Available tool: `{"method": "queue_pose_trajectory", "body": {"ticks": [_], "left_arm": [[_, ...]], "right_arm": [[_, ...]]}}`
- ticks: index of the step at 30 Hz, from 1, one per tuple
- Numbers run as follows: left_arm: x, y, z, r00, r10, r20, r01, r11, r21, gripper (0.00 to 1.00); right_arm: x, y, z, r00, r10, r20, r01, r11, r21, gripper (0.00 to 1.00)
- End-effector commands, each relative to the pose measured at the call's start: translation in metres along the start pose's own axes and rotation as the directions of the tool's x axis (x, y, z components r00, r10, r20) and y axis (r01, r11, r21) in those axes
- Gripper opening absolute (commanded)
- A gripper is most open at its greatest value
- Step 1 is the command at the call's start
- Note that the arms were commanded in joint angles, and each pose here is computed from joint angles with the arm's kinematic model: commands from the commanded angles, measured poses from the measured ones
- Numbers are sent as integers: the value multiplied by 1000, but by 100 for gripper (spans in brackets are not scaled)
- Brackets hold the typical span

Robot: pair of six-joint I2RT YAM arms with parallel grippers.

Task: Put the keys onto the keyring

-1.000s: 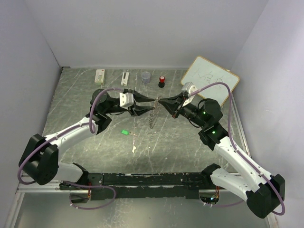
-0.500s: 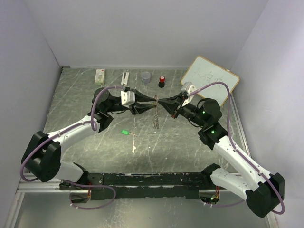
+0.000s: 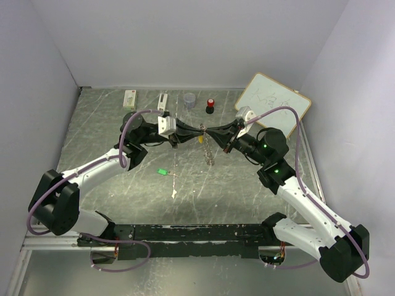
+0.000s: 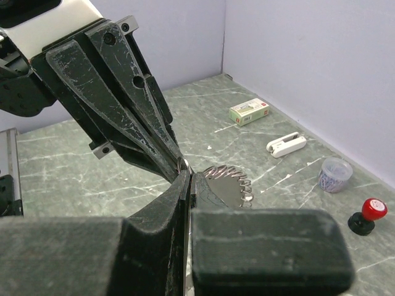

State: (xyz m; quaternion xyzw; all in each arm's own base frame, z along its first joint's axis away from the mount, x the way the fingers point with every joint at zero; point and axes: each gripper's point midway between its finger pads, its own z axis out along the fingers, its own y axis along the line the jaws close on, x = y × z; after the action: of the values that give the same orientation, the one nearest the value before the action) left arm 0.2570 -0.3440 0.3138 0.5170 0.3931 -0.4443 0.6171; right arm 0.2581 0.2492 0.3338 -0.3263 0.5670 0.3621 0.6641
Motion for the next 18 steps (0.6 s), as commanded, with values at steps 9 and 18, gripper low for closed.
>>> {"method": "queue_pose_trajectory", "body": {"ticks": [9, 18], "left_arm": [[-21, 5, 0, 998, 57, 29, -56, 998, -33, 7], [-19, 4, 0, 997, 76, 12, -76, 997, -12, 7]], "right_arm": [[-14, -1, 0, 999, -20, 43, 20, 1000, 3, 0], [-20, -6, -4, 998, -52, 25, 52, 998, 37, 33]]}}
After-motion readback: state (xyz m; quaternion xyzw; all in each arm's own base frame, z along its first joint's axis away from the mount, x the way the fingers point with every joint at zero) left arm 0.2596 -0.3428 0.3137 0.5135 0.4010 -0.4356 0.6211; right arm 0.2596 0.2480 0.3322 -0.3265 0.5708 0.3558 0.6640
